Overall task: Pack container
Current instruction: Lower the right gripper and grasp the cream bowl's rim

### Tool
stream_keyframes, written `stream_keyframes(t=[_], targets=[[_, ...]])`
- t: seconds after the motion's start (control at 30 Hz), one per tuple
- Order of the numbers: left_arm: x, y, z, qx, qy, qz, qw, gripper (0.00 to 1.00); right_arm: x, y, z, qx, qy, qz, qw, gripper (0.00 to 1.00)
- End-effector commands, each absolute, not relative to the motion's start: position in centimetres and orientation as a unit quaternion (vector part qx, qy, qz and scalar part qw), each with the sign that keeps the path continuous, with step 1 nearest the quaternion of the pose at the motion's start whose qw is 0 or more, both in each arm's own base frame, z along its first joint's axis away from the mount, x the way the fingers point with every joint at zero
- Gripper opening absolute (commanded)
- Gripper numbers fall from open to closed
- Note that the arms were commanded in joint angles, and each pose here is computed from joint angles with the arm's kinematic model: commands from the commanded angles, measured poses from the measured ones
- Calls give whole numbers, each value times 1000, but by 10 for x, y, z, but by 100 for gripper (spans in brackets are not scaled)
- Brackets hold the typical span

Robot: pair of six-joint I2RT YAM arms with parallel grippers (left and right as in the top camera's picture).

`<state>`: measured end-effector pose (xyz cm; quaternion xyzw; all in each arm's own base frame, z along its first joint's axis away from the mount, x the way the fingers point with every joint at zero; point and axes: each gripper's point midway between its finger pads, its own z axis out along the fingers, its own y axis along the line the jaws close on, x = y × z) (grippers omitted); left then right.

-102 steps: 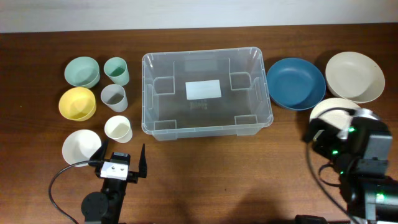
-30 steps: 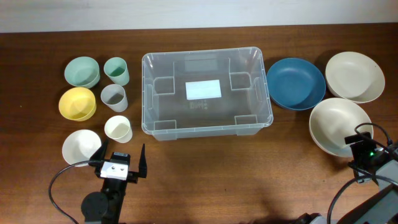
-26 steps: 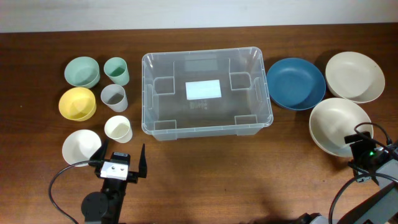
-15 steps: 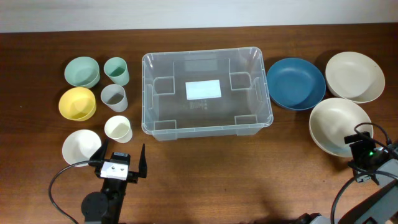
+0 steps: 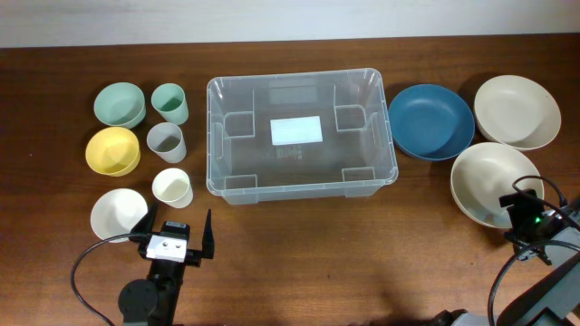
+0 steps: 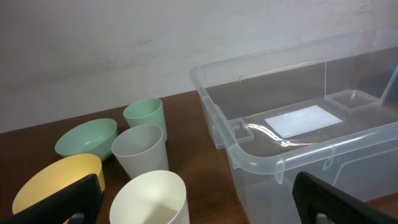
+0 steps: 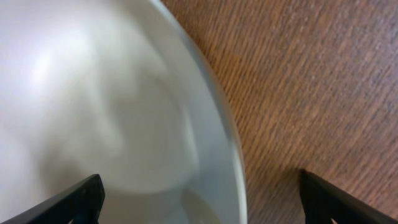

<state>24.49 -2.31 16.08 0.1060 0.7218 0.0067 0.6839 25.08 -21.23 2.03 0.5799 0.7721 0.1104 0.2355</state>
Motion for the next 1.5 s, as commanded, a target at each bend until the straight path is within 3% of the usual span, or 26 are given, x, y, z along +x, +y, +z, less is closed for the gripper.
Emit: stream_keyframes(t=[0.0,0.57,0.7,1.1,1.33,1.47], targets=[[245,-21,160,106,722,14,684,99,250,-210,12,580,775,109,226,92],[245,-21,160,105,722,14,684,99,254,-214,14,575,775,106,239,82],[245,-21,160,106,722,14,684,100,254,-214,12,576,775,106,236,72],[245,-21,160,106,722,14,684,100,251,-211,-15,584,777,113,205,56],[245,-21,160,105,722,14,684,99,250,-209,-16,593,771,116,200,35],[245,-21,160,106,722,14,684,100,248,-209,-16,595,770,117,196,28]])
